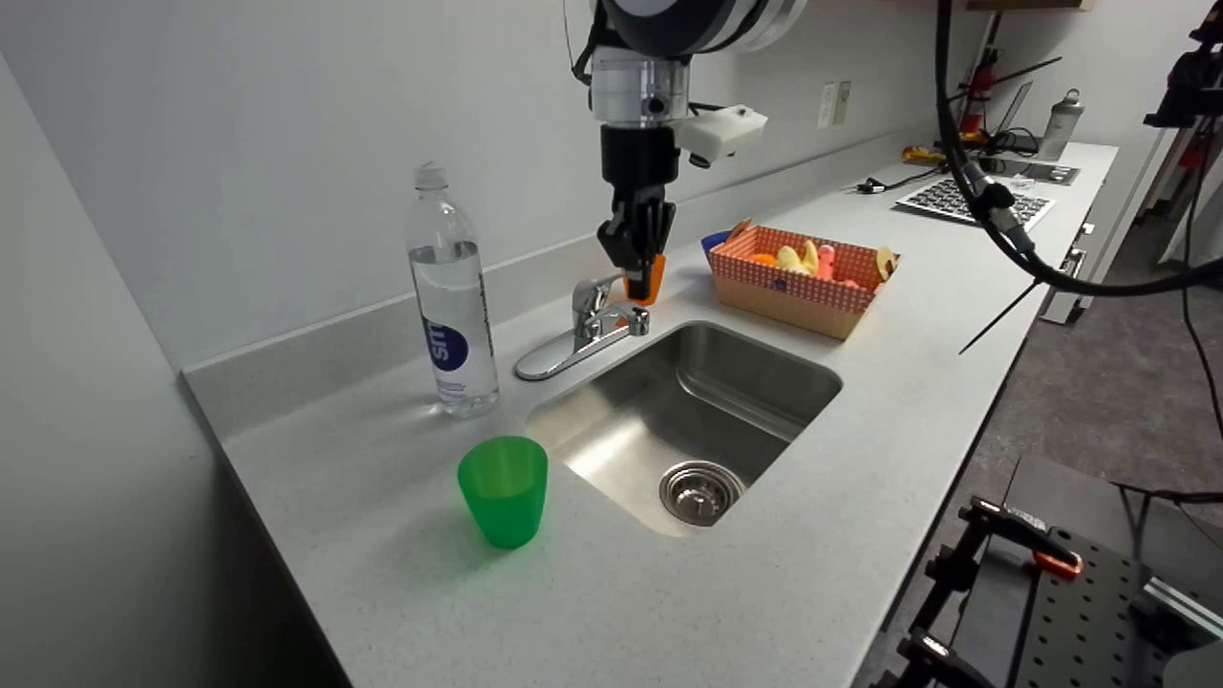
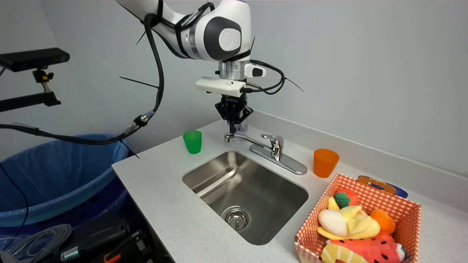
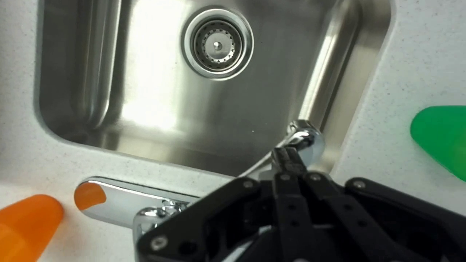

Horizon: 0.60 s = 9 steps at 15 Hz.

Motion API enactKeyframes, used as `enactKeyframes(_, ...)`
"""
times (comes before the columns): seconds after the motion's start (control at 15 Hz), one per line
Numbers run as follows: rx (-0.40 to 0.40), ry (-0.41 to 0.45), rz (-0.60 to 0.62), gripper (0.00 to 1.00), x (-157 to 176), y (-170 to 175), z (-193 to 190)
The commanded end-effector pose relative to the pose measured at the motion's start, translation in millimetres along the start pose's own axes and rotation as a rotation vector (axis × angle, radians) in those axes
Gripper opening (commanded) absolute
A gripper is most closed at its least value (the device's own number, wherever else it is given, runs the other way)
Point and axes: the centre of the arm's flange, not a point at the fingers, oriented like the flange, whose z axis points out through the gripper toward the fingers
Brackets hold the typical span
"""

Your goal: Move the tap to the left

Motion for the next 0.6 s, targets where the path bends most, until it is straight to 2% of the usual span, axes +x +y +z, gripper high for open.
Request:
enactKeyframes(0.0,0.047,0.046,-0.021,0.0,-3,-13,-44)
enactKeyframes(0.13,0.042,0.065,-0.053,0.0,-7,-15,-62)
enactKeyframes(0.2,0.014,0.052,-0.071,0.0,-10,-15,-69)
enactKeyframes(0.27,0.019,0.064,-0.036,0.01,0,-14,-47)
enactKeyframes(0.53,0.016,0.063,-0.05,0.01,-6,-15,-62)
